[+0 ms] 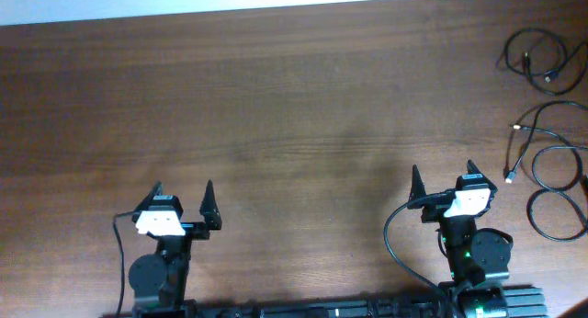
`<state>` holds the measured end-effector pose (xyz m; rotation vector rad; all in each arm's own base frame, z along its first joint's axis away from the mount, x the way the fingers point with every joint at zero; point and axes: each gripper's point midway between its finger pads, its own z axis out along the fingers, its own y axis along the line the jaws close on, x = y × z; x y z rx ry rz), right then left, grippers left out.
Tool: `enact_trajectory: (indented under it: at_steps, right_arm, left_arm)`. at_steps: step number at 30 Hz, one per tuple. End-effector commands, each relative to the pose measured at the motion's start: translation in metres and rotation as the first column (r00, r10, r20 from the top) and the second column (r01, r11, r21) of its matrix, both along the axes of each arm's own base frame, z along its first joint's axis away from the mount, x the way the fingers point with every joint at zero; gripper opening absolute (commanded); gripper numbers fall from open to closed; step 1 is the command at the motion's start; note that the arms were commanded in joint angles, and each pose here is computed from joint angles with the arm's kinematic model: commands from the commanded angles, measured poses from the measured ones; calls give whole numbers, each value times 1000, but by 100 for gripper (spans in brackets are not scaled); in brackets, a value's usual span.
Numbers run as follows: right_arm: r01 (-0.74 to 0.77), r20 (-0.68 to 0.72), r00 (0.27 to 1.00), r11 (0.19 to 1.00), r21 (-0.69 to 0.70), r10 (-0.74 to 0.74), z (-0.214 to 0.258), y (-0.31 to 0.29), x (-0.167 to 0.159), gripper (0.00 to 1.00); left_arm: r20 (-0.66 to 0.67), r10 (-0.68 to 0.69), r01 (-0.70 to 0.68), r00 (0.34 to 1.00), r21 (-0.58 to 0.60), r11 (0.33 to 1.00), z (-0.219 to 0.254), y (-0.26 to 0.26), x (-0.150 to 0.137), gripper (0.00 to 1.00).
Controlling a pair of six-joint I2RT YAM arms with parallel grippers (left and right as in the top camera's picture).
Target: Untangle cables
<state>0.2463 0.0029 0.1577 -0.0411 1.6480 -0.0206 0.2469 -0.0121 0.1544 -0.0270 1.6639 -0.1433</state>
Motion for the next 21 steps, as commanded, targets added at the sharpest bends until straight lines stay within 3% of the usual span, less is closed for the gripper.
enact_trajectory:
  at_steps: [1, 11, 16, 21]
  right_arm:
    - [17, -5, 1000, 1000, -7, -17, -3, -3, 0, 99]
    - [17, -5, 1000, 1000, -7, -17, -3, -3, 0, 99]
    - [17, -5, 1000, 1000, -7, -17, -3, -3, 0, 99]
    - [17, -5, 1000, 1000, -7, -17, -3, -3, 0, 99]
  left_arm:
    - [10, 80, -80, 997, -11, 997, 1, 14, -1, 99]
    - [9, 97, -97, 995, -7, 995, 1, 19, -1, 99]
    - [17, 72, -73, 997, 98, 993, 1, 16, -1, 99]
    - [15, 76, -77, 997, 106, 991, 1, 17, -1, 99]
